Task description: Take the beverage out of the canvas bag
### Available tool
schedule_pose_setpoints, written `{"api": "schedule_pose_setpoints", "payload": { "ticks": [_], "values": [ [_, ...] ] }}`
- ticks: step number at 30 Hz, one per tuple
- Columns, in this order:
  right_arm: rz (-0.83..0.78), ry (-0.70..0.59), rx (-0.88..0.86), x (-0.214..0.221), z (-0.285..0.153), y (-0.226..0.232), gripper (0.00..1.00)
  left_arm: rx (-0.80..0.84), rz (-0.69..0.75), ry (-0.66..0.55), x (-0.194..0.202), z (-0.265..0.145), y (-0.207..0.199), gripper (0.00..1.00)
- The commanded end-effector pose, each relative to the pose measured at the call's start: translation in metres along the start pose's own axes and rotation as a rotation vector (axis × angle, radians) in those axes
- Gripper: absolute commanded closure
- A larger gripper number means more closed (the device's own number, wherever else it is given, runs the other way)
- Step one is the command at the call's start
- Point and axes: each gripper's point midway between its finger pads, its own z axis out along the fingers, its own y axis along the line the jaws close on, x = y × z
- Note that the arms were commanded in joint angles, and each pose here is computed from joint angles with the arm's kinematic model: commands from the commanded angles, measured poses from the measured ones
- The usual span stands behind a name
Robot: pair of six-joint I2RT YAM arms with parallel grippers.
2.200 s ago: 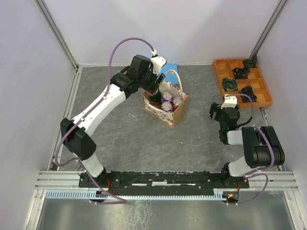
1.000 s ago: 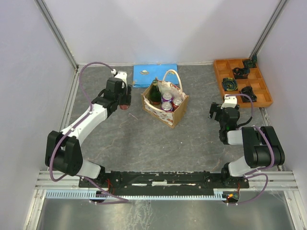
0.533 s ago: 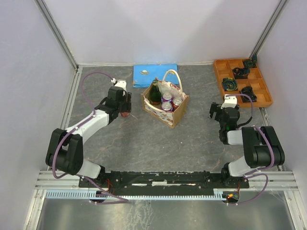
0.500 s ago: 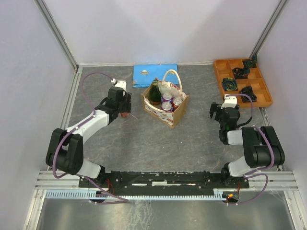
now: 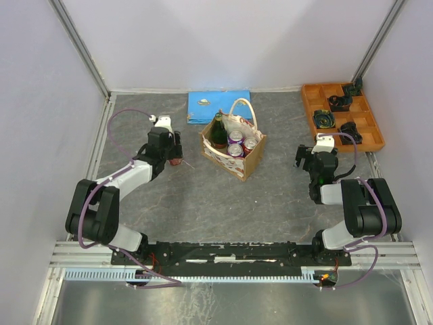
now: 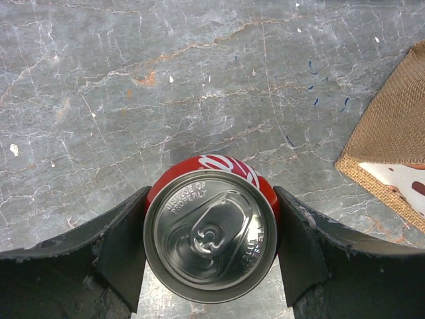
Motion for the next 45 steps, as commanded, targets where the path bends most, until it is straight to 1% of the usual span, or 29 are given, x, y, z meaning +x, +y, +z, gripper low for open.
{"api": "schedule_pose_setpoints", "payload": {
  "ticks": [1, 2, 4, 5, 8, 10, 15, 18, 21, 25, 27, 29, 33, 35, 38, 42, 45],
  "values": [
    [-0.001, -0.059, -0.006, -0.02, 0.005, 0.002, 0.01, 0.042, -0.086, -0.125, -0.032, -0.002, -0.01, 0.71],
    [-0.002, -0.059, -0.005, -0.02, 0.005, 0.002, 0.01, 0.041, -0.087, -0.12, -0.032, -0.002, -0.01, 0.55],
    [-0.001, -0.059, -0.005, -0.02, 0.005, 0.002, 0.01, 0.038, -0.089, -0.112, -0.033, -0.002, -0.01, 0.3],
    [-0.001, -0.058, -0.005, -0.02, 0.005, 0.001, 0.01, 0.033, -0.087, -0.108, -0.033, -0.003, -0.009, 0.24],
    [-0.001, -0.058, -0.006, -0.02, 0.005, 0.002, 0.01, 0.02, -0.078, -0.098, -0.035, -0.004, -0.007, 0.18],
    [-0.002, -0.056, -0.006, -0.019, 0.005, 0.002, 0.01, 0.011, -0.072, -0.096, -0.039, -0.006, -0.005, 0.01],
    [-0.001, -0.058, -0.006, -0.02, 0.005, 0.002, 0.01, 0.006, -0.056, -0.111, -0.053, -0.011, -0.005, 0.01],
    [-0.002, -0.058, -0.005, -0.019, 0.005, 0.002, 0.01, 0.007, -0.052, -0.146, -0.071, -0.021, -0.005, 0.01],
    [-0.002, -0.058, -0.006, -0.019, 0.005, 0.002, 0.01, 0.016, -0.04, -0.227, -0.106, -0.04, -0.006, 0.01],
    [-0.002, -0.058, -0.006, -0.019, 0.005, 0.002, 0.01, 0.08, 0.002, -0.383, -0.171, -0.078, -0.017, 0.01],
    [-0.001, -0.058, -0.006, -0.02, 0.005, 0.002, 0.01, 0.178, 0.05, -0.441, -0.2, -0.095, -0.037, 0.01],
    [-0.001, -0.057, -0.006, -0.019, 0.005, 0.002, 0.01, 0.262, 0.092, -0.467, -0.217, -0.104, -0.06, 0.01],
    [-0.001, -0.058, -0.006, -0.019, 0.005, 0.002, 0.01, 0.412, 0.198, -0.446, -0.218, -0.101, -0.117, 0.0],
    [-0.001, -0.057, -0.006, -0.019, 0.005, 0.002, 0.01, 0.478, 0.263, -0.417, -0.206, -0.095, -0.149, 0.0],
    [-0.002, -0.058, -0.007, -0.019, 0.005, 0.002, 0.01, 0.539, 0.34, -0.373, -0.188, -0.086, -0.184, 0.0],
    [-0.001, -0.058, -0.006, -0.019, 0.005, 0.002, 0.01, 0.642, 0.374, -0.321, -0.175, -0.078, -0.218, 0.0],
    [-0.001, -0.058, -0.005, -0.019, 0.005, 0.002, 0.01, 0.665, 0.421, -0.245, -0.159, -0.069, -0.231, 0.0]
  ]
}}
